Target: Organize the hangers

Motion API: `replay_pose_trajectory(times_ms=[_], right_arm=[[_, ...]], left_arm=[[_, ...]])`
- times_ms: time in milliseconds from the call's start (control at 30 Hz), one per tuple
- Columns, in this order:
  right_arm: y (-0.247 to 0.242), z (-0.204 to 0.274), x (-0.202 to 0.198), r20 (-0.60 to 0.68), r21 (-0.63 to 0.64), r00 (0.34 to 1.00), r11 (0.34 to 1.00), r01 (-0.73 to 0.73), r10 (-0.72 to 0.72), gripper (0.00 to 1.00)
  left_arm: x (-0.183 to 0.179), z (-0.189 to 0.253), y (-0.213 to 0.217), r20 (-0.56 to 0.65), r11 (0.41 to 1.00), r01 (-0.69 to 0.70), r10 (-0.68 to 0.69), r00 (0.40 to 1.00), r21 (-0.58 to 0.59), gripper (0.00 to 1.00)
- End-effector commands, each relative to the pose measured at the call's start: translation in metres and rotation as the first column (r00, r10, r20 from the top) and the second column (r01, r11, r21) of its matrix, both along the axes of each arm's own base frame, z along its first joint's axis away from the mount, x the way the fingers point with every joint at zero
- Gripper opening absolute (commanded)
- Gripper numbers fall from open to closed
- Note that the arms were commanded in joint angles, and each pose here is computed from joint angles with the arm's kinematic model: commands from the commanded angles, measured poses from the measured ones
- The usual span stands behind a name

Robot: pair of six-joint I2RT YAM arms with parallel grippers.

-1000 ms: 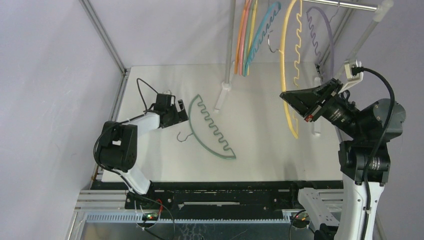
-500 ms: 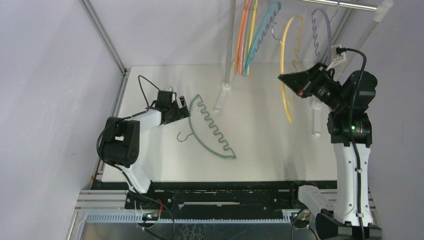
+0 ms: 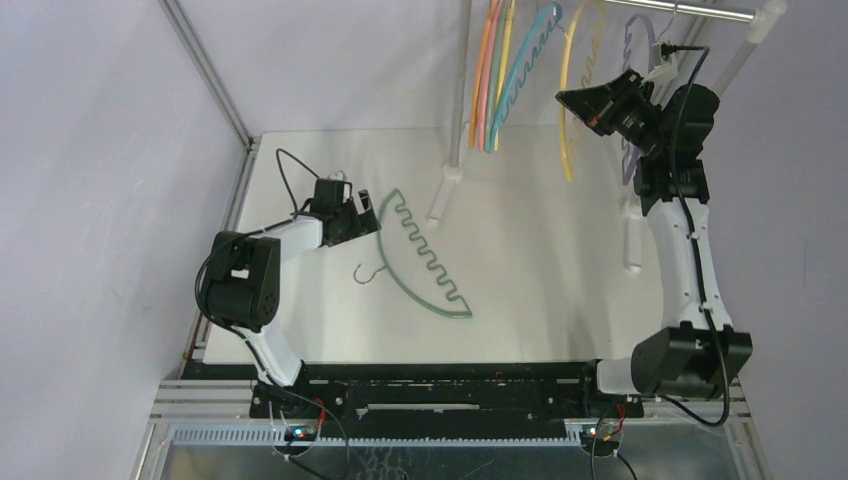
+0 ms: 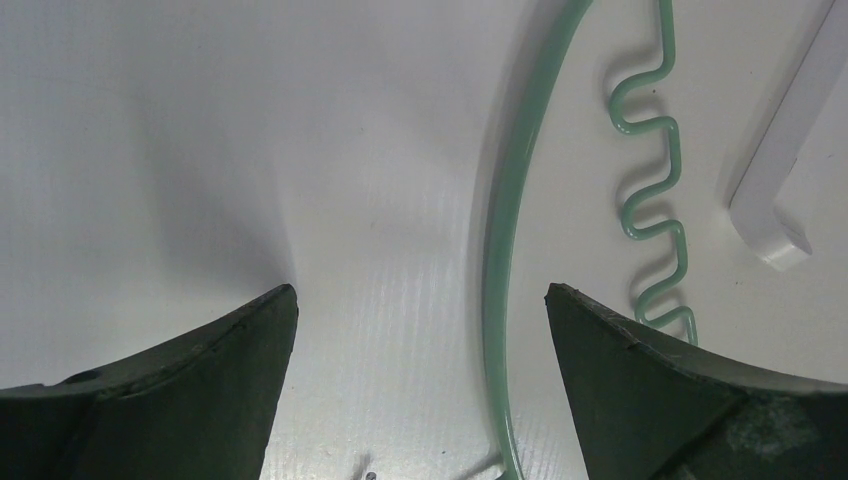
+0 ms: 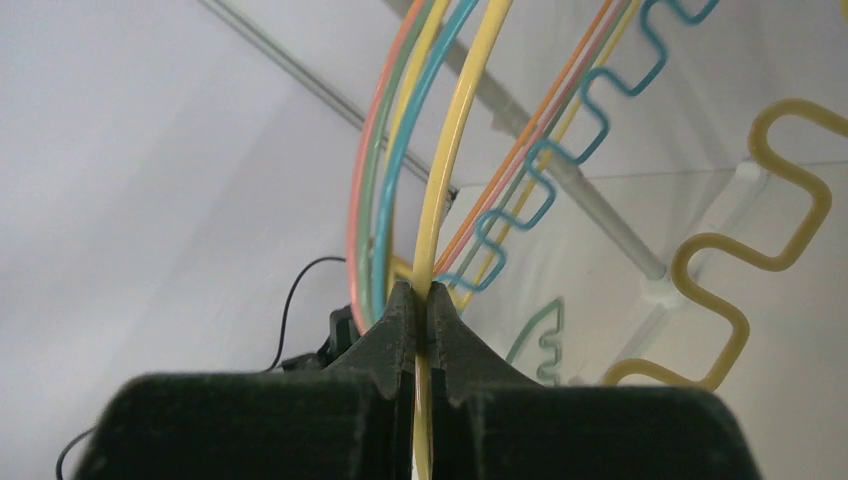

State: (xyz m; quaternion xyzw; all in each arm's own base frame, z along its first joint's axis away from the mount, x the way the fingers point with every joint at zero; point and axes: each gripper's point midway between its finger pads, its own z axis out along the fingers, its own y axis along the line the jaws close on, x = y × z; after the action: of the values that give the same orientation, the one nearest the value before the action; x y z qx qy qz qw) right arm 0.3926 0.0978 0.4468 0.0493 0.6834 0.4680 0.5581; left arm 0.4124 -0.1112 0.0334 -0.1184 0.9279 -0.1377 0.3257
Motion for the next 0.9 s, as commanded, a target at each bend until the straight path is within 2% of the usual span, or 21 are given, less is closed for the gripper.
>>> replay_pose_trajectory(times_ms=[0,200,433,533,867], right_arm=[[-0.015,0.071,0.002,0.254,0.042,0.967,0.999,0.016,-0.026,0.00],[-0.027,0.076,0.016,0.263,0.073,0.964,0.997,0.027,-0.045,0.00],[-0.030,0.057,0.038,0.216,0.116,0.975,0.993,0.027,-0.052,0.00],[-0.029,0.041,0.050,0.158,0.122,0.986,0.992,0.037,-0.056,0.00],[0.025,-0.017,0.070,-0.014,0.054,0.999,0.998,-0.031,0.032,0.00]], left_arm=[[0.007,0.011,0.004,0.019,1.000,-0.004,0.004,1.000,0.001,0.99],[0.007,0.008,0.012,0.007,1.000,-0.015,0.015,1.000,0.020,0.99],[0.010,0.005,0.011,-0.005,1.000,-0.018,0.018,1.000,0.018,0.99],[0.009,0.004,0.014,-0.009,0.999,-0.018,0.018,1.000,0.032,0.99],[0.011,-0.001,0.015,-0.023,0.999,-0.027,0.028,0.999,0.031,0.99]])
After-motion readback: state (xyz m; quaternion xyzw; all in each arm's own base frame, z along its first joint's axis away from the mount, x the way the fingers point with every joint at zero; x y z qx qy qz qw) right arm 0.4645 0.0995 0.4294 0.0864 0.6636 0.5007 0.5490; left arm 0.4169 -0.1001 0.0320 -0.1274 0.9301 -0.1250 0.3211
